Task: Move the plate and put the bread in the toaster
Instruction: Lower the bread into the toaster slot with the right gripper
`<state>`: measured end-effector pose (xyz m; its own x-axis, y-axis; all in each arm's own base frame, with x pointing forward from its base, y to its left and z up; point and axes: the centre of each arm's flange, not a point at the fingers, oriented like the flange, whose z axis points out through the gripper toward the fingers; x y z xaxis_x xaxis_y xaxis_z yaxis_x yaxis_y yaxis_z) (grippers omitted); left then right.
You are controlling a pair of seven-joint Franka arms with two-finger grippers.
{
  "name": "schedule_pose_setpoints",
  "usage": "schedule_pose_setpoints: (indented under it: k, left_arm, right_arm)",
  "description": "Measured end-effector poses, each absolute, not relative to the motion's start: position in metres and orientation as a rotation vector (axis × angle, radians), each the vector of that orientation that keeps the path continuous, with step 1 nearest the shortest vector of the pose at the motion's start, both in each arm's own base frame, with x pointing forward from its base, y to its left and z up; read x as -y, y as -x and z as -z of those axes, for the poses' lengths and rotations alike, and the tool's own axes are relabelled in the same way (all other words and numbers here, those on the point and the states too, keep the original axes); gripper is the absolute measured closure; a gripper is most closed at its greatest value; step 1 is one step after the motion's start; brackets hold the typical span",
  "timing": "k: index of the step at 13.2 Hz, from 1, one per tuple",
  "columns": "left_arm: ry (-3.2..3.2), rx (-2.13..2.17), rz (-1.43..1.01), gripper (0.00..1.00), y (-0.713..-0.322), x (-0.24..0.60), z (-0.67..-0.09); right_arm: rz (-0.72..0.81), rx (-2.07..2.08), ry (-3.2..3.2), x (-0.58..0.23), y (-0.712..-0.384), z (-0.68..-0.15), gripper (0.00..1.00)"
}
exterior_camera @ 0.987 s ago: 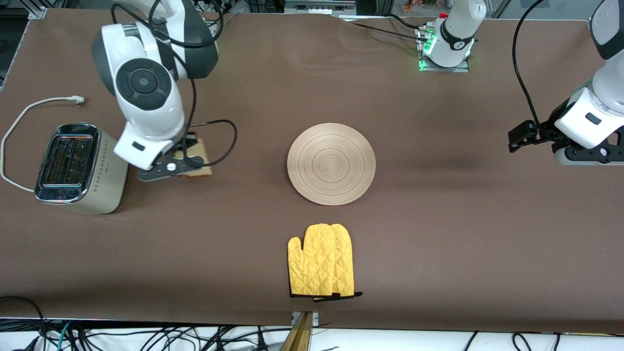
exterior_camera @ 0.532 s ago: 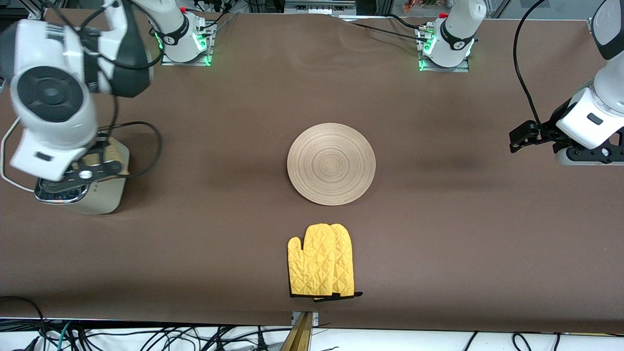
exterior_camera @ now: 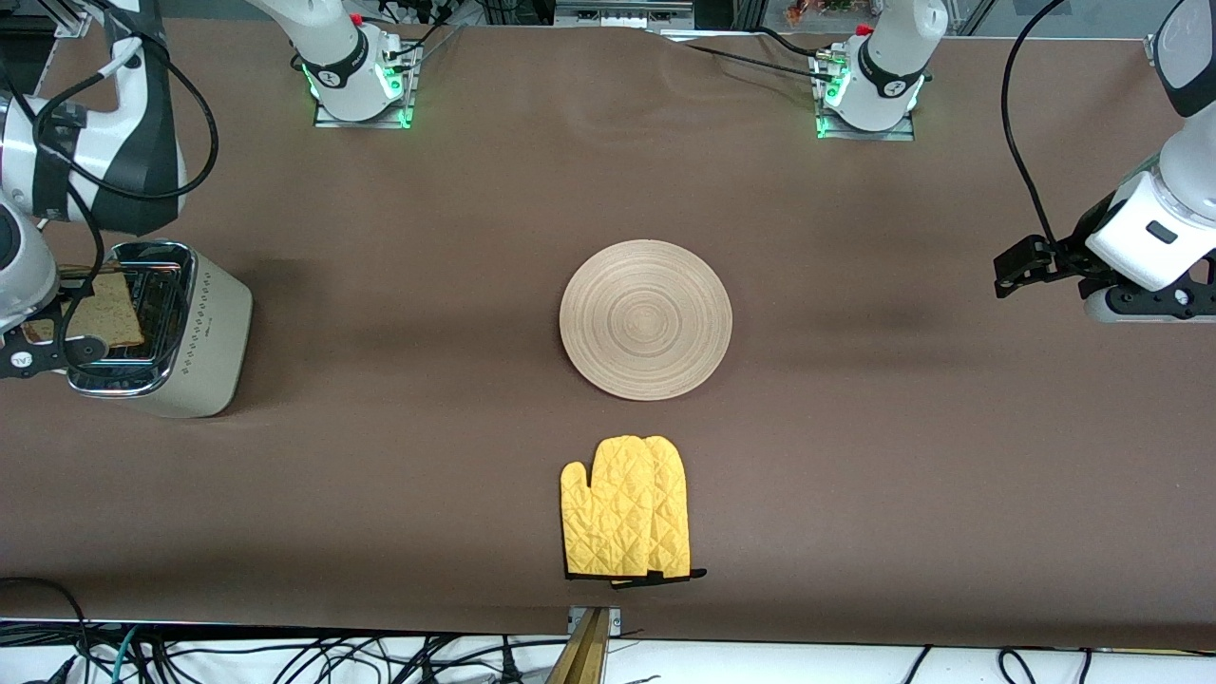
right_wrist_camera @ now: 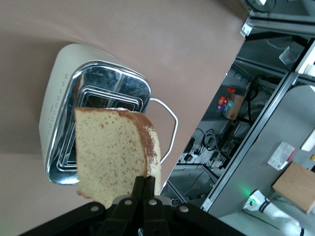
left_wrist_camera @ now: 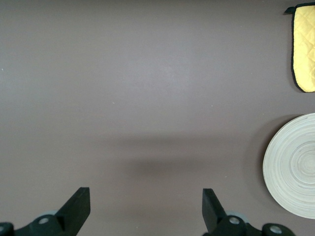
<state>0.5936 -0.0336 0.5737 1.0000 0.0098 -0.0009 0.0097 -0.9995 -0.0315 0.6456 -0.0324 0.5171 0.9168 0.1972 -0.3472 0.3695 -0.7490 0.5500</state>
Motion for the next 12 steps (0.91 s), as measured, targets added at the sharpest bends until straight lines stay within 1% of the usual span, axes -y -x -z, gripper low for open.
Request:
schedule_pose_setpoints:
  k: [5,12]
  left_arm:
    - [3.110,0.015,-0.002,0.00,-0.594,0.034,-0.574]
    - [3.110,0.015,-0.002,0.00,-0.594,0.034,-0.574]
  right_arm:
    - [0.390,-0.285,-2.416,0.045,-0.646,-0.488,0.99]
    - [0.430,-0.255,-2.413,0.060,-0.642,-0.472,0.99]
